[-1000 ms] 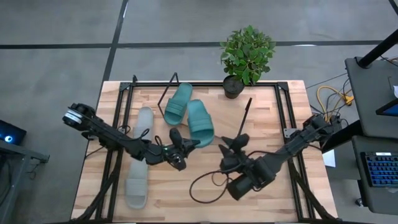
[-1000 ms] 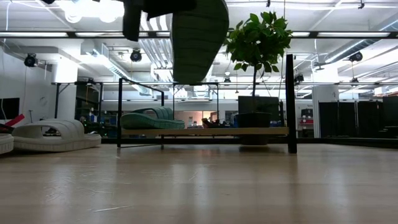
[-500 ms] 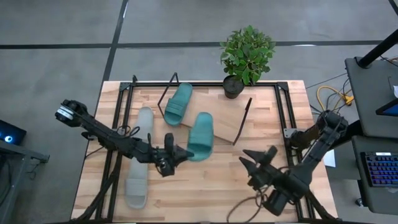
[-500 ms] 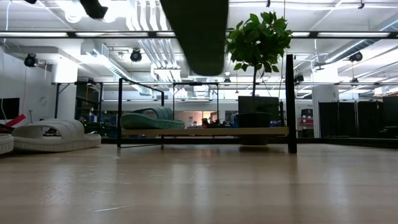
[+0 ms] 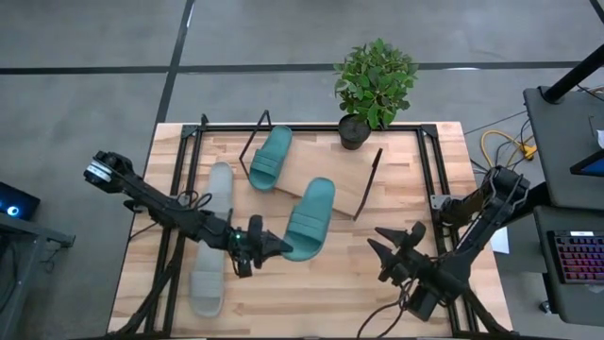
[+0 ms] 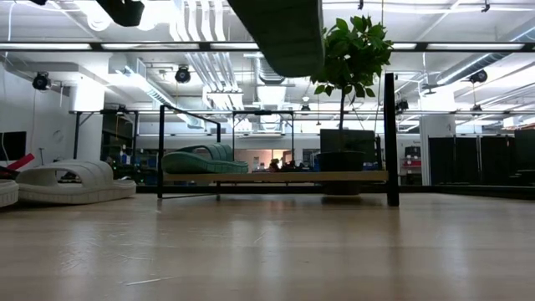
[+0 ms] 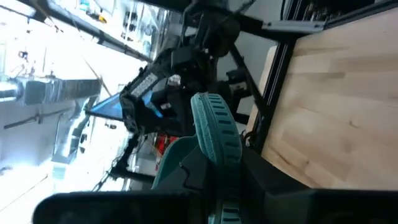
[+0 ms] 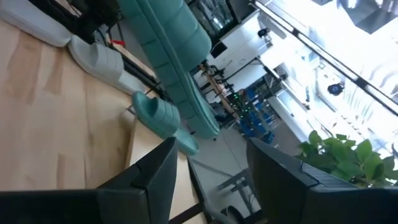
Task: Pick and place slides into the shelf
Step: Put the green slipper on the shelf
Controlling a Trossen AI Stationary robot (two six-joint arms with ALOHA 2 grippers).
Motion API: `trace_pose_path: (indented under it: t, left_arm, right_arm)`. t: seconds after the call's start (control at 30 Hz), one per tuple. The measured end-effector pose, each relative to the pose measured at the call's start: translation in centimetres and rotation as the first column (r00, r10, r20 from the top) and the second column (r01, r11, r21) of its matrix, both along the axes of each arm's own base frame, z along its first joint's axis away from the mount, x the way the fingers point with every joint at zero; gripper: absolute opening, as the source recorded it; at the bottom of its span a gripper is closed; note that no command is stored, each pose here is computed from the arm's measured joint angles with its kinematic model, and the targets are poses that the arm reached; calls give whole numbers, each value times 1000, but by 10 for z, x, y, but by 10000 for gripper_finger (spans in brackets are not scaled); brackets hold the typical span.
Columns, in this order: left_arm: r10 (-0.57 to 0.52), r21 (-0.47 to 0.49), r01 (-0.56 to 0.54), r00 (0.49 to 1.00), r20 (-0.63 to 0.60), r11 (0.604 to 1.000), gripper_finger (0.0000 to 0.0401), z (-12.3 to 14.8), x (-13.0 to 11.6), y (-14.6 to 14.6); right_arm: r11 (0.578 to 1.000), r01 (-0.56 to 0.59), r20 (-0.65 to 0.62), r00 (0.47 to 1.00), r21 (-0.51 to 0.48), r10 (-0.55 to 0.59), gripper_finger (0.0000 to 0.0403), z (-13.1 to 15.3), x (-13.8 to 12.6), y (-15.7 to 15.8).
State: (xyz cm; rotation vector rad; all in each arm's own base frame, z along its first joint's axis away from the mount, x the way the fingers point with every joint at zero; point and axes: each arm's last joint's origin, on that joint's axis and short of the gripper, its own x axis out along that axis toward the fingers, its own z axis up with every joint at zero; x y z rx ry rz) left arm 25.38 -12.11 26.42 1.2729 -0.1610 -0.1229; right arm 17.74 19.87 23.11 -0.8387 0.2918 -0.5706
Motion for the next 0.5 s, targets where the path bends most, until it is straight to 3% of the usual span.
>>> trace_pose_path:
  t: [0.33,0.5]
  left_arm:
    - [-133,25,132,991,25,991,24,5,-1,-7]
    - [-158,19,157,987,33,987,24,8,-1,-9]
  right_arm:
    - [1000,2,-43,999,-31,-3,185,2,7,6]
    - [995,25,-63,997,-92,-31,185,11,17,7]
